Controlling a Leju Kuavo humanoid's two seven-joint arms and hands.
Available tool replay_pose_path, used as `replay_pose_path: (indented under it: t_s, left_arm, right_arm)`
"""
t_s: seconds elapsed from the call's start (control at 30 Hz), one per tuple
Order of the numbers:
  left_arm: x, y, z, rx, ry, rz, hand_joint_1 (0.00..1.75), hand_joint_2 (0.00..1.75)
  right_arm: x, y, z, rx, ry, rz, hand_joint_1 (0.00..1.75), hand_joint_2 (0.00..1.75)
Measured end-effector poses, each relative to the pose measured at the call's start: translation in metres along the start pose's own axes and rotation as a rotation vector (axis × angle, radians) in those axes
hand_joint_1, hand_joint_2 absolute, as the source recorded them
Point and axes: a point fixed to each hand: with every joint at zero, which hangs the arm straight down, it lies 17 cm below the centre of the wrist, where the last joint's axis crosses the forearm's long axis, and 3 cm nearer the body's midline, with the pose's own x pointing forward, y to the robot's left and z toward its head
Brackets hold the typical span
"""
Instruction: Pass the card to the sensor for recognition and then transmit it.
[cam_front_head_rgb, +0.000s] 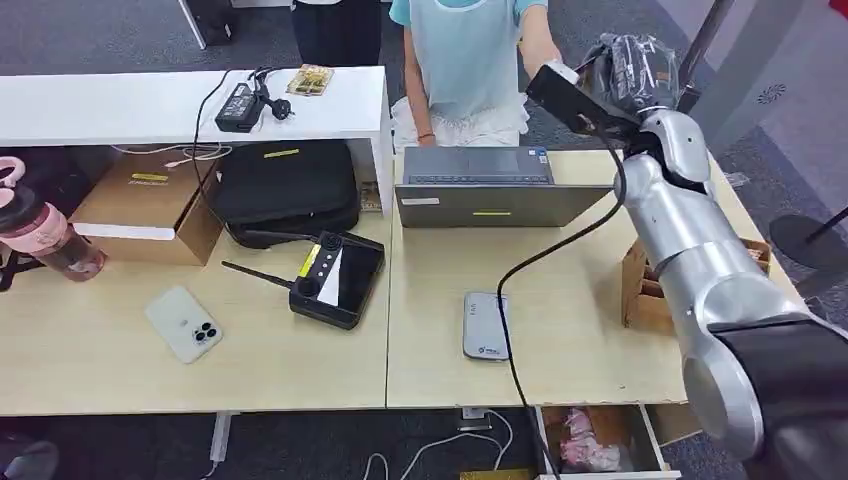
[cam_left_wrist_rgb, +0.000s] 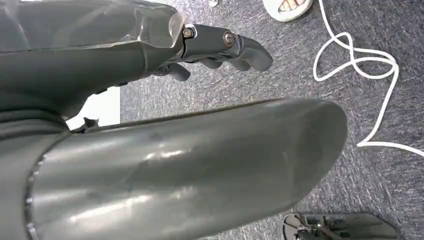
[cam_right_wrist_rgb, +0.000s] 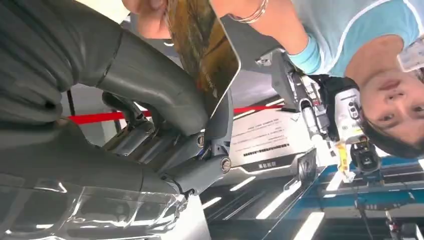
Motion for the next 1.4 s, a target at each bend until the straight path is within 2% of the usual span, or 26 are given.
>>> replay_pose_path:
  t_s: [0.3,0.37,0.4,0.43,0.47,1.17,1.4]
  left_arm:
    - [0.000,0.000,0.000,-0.002,-0.002,-0.005,0.00,0.00]
    - [0.000,0.000,0.000,-0.002,-0.001,-0.004,0.00,0.00]
    - [0.000,0.000,0.000,-0.002,0.000,-0.003,0.00,0.00]
    - [0.000,0.000,0.000,-0.002,0.000,-0.002,0.00,0.00]
    - [0.000,0.000,0.000,-0.001,0.001,-0.001,0.00,0.00]
    - [-0.001,0.001,0.000,0.004,0.006,0.004,0.00,0.00]
    - [-0.003,0.002,0.000,0.009,0.011,0.007,0.00,0.00]
  right_arm:
    - [-0.003,0.003,0.001,0.009,0.005,0.018,1.75,1.75]
    - [-0.004,0.004,0.001,0.012,0.005,0.021,1.45,1.75]
    - [-0.004,0.005,0.002,0.016,0.006,0.021,1.45,1.75]
    - [-0.004,0.006,0.002,0.020,0.006,0.021,0.80,1.75]
    - [-0.004,0.006,0.002,0.023,0.006,0.021,0.00,1.75]
    - [-0.007,0.007,0.003,0.032,-0.003,0.031,0.00,1.75]
    - [-0.029,-0.028,-0.001,-0.073,0.012,0.011,0.00,1.75]
